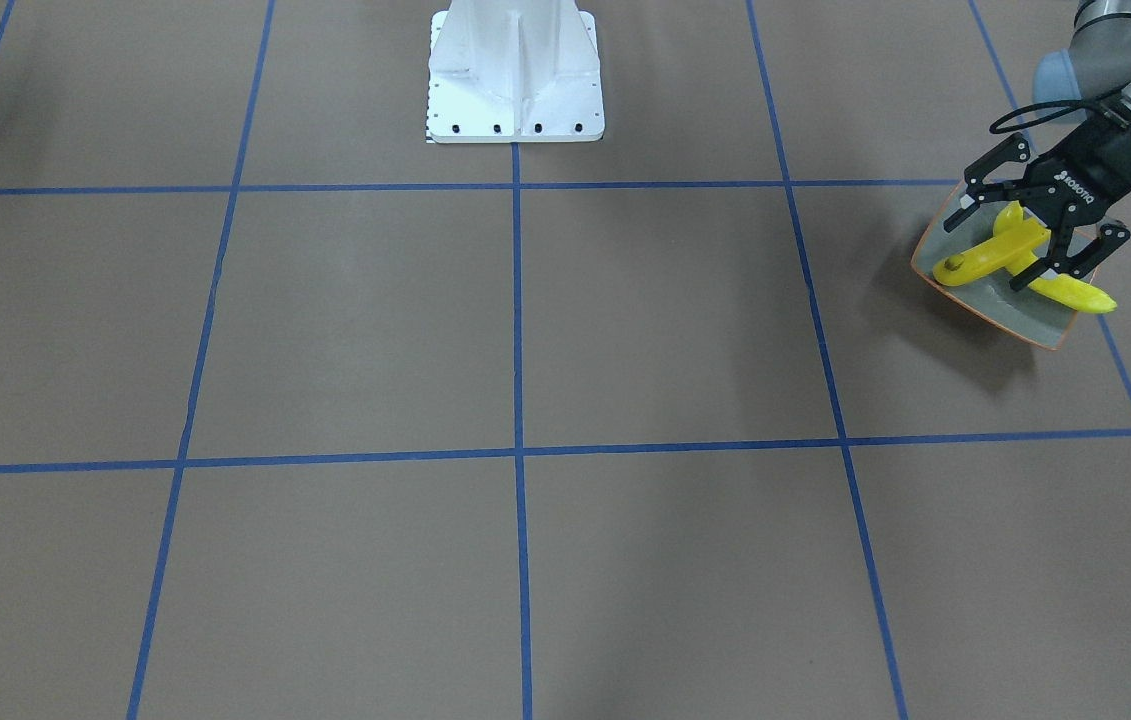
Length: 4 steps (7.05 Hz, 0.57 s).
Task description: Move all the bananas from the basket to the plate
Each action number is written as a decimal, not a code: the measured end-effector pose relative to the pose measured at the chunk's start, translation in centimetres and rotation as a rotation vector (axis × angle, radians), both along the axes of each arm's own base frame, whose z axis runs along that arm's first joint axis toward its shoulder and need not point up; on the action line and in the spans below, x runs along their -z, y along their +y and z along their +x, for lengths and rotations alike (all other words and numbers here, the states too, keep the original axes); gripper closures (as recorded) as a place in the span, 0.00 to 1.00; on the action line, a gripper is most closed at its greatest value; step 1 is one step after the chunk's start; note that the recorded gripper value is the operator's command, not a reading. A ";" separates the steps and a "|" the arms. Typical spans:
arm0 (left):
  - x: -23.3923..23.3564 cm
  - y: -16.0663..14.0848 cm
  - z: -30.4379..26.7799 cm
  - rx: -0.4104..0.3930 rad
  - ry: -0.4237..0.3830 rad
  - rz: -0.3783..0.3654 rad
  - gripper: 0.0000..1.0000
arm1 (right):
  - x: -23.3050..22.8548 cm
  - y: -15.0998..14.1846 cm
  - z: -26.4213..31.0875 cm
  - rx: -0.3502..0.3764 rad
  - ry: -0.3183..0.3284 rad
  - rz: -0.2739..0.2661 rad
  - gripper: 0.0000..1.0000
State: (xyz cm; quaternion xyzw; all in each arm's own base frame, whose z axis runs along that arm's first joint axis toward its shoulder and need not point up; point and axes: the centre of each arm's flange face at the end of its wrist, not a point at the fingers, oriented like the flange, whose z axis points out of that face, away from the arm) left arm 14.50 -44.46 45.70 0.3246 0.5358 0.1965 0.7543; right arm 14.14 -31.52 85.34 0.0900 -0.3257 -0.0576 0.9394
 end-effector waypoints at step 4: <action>-0.2 0.1 -0.1 0.000 -0.001 0.000 0.00 | -1.5 -0.1 0.4 0.005 0.050 -0.023 0.80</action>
